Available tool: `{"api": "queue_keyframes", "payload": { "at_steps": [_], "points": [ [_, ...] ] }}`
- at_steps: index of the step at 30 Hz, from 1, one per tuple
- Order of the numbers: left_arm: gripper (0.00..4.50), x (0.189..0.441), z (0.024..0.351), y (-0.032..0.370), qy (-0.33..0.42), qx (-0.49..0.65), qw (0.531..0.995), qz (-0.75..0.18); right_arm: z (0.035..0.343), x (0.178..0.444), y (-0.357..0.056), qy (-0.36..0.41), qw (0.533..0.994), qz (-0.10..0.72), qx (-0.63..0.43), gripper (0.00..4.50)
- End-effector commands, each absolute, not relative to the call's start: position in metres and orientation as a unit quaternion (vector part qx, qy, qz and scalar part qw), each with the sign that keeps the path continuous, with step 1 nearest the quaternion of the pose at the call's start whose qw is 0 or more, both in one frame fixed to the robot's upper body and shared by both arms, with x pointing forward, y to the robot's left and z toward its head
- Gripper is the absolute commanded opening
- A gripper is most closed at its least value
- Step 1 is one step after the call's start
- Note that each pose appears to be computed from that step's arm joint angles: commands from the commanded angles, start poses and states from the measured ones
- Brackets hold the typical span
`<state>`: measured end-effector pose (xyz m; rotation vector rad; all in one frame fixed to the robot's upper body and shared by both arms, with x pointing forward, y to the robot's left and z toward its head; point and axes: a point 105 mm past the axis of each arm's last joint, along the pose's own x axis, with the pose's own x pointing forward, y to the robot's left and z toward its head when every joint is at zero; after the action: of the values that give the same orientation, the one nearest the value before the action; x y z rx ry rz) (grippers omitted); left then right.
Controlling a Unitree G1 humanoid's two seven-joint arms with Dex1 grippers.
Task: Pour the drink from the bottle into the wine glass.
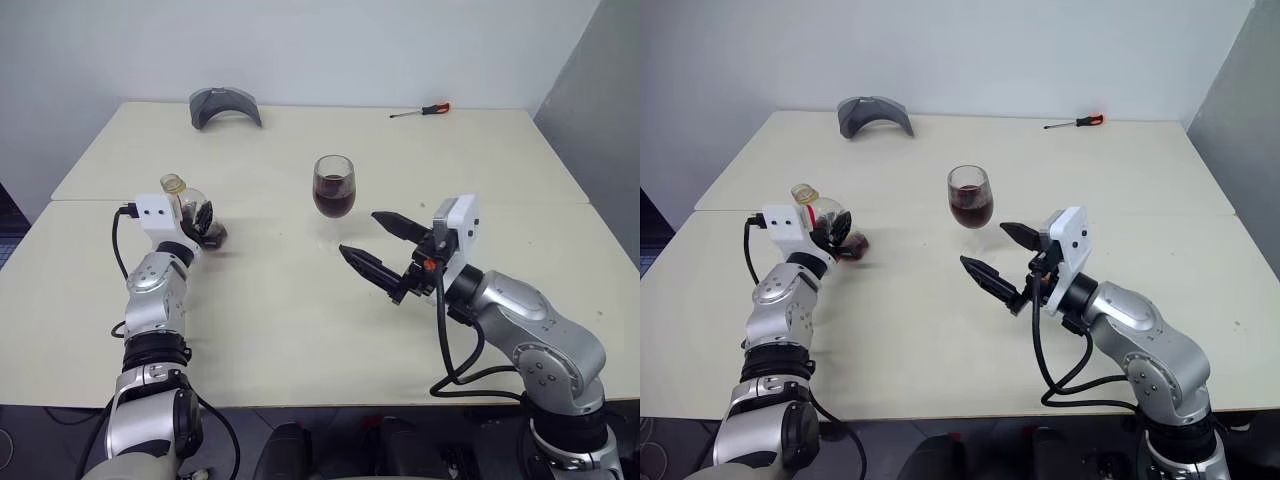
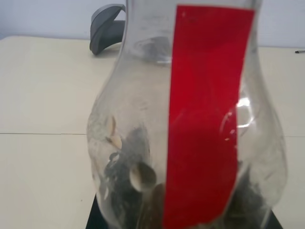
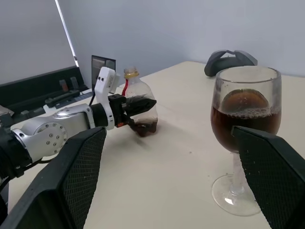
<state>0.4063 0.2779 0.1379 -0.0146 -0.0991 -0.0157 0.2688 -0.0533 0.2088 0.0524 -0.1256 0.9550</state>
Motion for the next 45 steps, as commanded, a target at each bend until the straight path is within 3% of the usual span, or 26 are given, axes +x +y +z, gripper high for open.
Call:
{"api": "queue_keyframes", "payload": {
  "at_steps": [1, 7, 18, 29, 38, 45],
  "points": [
    [1.06, 0.406, 0.134, 0.281, -0.046, 0.002, 0.999, -0.005, 0.213, 0.266, -0.056, -0.077, 0.885, 0.459, 0.017, 4.5],
    [1.06, 0.407, 0.137, 0.281, -0.05, 0.003, 0.999, -0.006, 0.214, 0.268, -0.056, -0.079, 0.885, 0.458, 0.016, 4.5],
    [4.46, 0.409, 0.146, 0.276, -0.06, 0.006, 0.998, -0.011, 0.216, 0.27, -0.056, -0.083, 0.885, 0.458, 0.011, 4.5],
    [4.48, 0.389, 0.15, 0.276, -0.065, 0.01, 0.998, -0.01, 0.215, 0.268, -0.059, -0.08, 0.884, 0.461, 0.008, 4.5],
    [4.48, 0.328, 0.144, 0.275, -0.027, 0.012, 1.0, -0.008, 0.208, 0.265, -0.076, -0.063, 0.893, 0.445, -0.002, 4.5],
    [4.48, 0.281, 0.141, 0.241, 0.014, -0.004, 0.999, -0.042, 0.192, 0.265, -0.109, -0.033, 0.919, 0.392, -0.031, 4.5]
  ]
}}
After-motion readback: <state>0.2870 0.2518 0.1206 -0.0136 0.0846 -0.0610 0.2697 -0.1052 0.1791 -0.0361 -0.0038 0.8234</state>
